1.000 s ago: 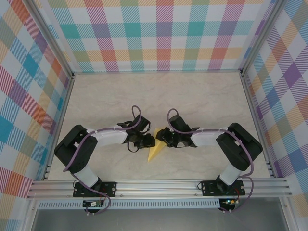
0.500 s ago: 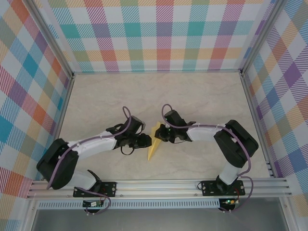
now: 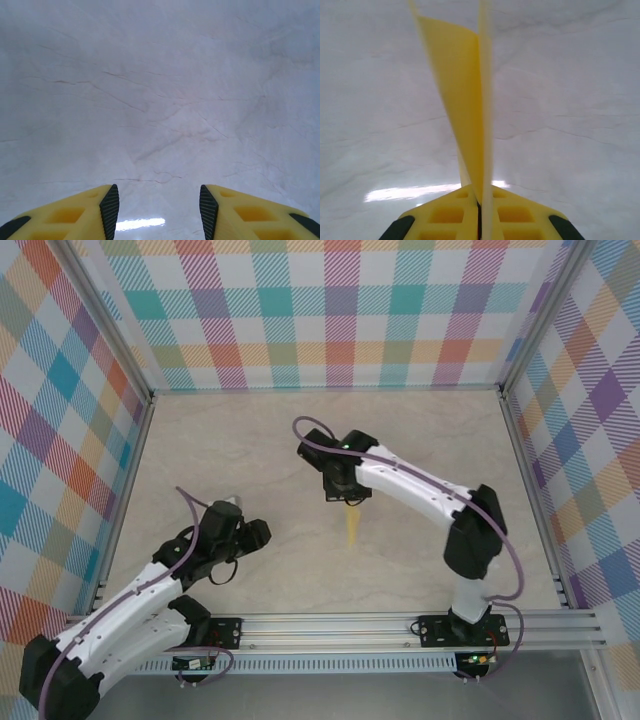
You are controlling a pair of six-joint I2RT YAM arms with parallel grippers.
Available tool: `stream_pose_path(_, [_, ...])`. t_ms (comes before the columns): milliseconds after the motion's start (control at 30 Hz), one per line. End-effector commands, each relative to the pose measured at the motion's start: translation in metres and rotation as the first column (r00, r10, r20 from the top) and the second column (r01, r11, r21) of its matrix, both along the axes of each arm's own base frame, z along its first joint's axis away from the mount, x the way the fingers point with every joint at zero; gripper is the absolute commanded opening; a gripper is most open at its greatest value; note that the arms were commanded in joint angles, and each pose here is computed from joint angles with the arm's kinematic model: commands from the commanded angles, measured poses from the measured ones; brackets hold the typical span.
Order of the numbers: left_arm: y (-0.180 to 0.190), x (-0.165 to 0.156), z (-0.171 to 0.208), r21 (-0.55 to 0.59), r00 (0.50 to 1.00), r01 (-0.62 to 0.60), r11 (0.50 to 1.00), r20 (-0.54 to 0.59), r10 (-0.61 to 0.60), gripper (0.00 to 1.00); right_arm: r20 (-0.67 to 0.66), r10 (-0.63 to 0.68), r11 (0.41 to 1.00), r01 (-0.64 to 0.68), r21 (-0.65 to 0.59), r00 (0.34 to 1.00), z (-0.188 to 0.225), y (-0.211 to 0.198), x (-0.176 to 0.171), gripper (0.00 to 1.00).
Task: Fold a paper plane with a square sheet of paper (pick it up from the middle)
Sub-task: Turn over the paper at the center of the table.
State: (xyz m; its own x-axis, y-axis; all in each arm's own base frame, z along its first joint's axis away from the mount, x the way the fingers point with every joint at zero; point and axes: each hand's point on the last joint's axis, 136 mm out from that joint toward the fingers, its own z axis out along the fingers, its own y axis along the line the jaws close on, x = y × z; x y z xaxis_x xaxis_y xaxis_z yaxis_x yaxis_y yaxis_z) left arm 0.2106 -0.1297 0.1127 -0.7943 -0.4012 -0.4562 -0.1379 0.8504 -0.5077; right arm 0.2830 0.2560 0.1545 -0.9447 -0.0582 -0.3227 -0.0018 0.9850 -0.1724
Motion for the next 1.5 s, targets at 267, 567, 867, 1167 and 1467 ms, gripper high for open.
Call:
stream_pose_path(267, [0.081,-0.023,0.01,0.109,0.949,-0.314,0.943,0.066,0.308,0.57,-0.218,0.073,0.894,-0.16,-0.418,0.973,-0.074,0.045,-0.019,0.22])
stream_pose_path(567, [0.081,-0.025,0.006,0.11,0.949,-0.316,0.942,0.051,0.312,0.58,-0.288,0.242,0.967,-0.255,-0.007,0.926,-0.101,0.132,-0.04,0.52])
stream_pose_path(867, [0.063,-0.019,-0.001,0.089,0.969,-0.248,0.965,0.008,0.249,0.6,-0.11,0.374,0.894,-0.326,0.306,0.921,-0.031,0.148,-0.049,0.82])
stream_pose_path(1167, [0.028,-0.01,-0.01,0.021,0.991,-0.124,0.992,-0.054,0.125,0.63,-0.061,0.352,0.687,-0.213,0.695,0.934,-0.029,0.125,-0.066,0.41])
stream_pose_path(1467, [-0.019,0.003,-0.019,-0.081,0.991,0.03,0.996,-0.128,-0.041,0.66,-0.113,0.405,0.6,-0.17,0.782,0.907,-0.059,0.118,-0.083,0.21])
